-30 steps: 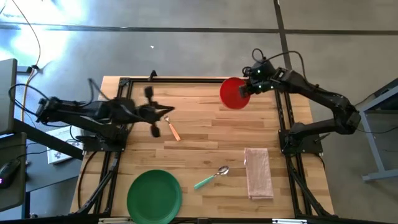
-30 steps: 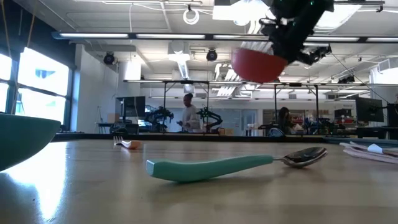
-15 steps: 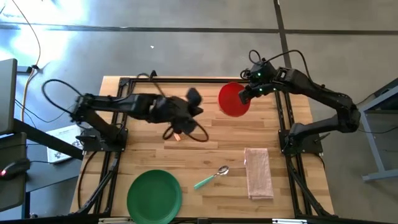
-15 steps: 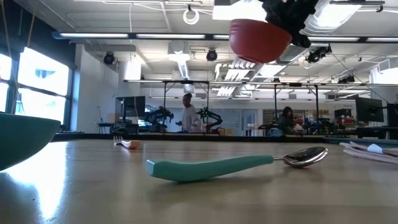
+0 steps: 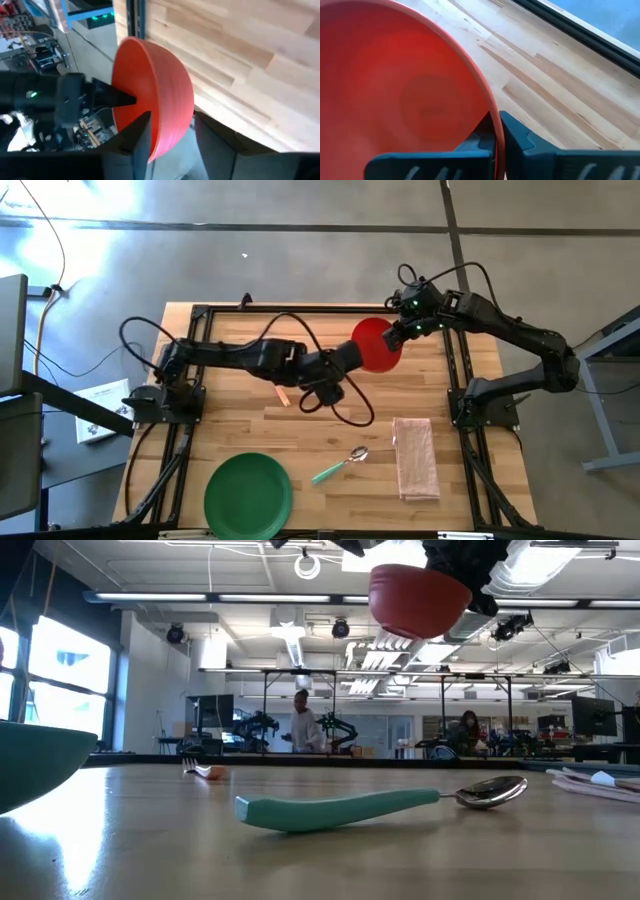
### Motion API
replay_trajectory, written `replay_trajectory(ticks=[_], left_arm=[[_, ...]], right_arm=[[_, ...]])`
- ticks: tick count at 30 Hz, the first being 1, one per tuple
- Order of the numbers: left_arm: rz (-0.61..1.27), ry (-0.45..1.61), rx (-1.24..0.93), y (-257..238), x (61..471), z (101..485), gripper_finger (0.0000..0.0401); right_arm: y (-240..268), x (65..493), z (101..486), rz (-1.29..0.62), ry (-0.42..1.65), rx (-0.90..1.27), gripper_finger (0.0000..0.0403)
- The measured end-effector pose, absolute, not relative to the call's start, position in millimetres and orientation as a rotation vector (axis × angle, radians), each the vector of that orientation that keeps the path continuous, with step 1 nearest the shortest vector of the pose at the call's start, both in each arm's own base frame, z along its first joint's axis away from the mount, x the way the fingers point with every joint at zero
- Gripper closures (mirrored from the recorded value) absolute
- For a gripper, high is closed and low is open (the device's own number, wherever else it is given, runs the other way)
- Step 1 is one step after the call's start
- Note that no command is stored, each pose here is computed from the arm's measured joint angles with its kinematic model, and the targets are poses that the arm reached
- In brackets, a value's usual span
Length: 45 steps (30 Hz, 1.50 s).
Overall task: Set table place
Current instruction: Put the orange bowl on the green plate
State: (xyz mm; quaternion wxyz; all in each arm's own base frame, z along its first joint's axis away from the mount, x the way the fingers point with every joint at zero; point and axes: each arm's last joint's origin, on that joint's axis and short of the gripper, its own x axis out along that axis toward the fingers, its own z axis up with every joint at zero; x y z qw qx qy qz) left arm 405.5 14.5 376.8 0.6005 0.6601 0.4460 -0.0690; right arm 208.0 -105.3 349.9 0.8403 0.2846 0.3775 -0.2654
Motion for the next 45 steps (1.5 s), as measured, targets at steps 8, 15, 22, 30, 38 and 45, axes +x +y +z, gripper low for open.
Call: replay_trajectory(ticks=[8, 15, 22, 30, 38, 45], left_arm=[[-0.139, 1.003, 1.559, 14.5, 412.6, 375.8, 0.0231], [-0.121, 0.986, 1.558, 14.5, 413.8, 377.4, 0.0235], [-0.097, 0.981, 1.517, 14.5, 414.0, 377.6, 0.0235], [0.109, 0.945, 1.273, 16.2, 388.8, 405.1, 0.0236], [0.327, 0.862, 0.937, 30.2, 314.4, 460.3, 0.0236], [0.386, 0.966, 0.796, 36.6, 245.3, 478.3, 0.0236]], right_arm=[[-105.2, 208.0, 349.7, -0.554, 0.801, 0.595, 0.0403], [-105.2, 208.1, 349.7, -0.553, 0.801, 0.594, 0.0403], [-105.3, 208.1, 349.7, -0.551, 0.802, 0.588, 0.0403], [-107.5, 203.9, 347.6, -0.592, 0.837, 0.566, 0.0403], [-116.1, 193.9, 344.4, -0.674, 0.888, 0.553, 0.0403], [-119.7, 191.1, 344.1, -0.685, 0.895, 0.546, 0.0403]])
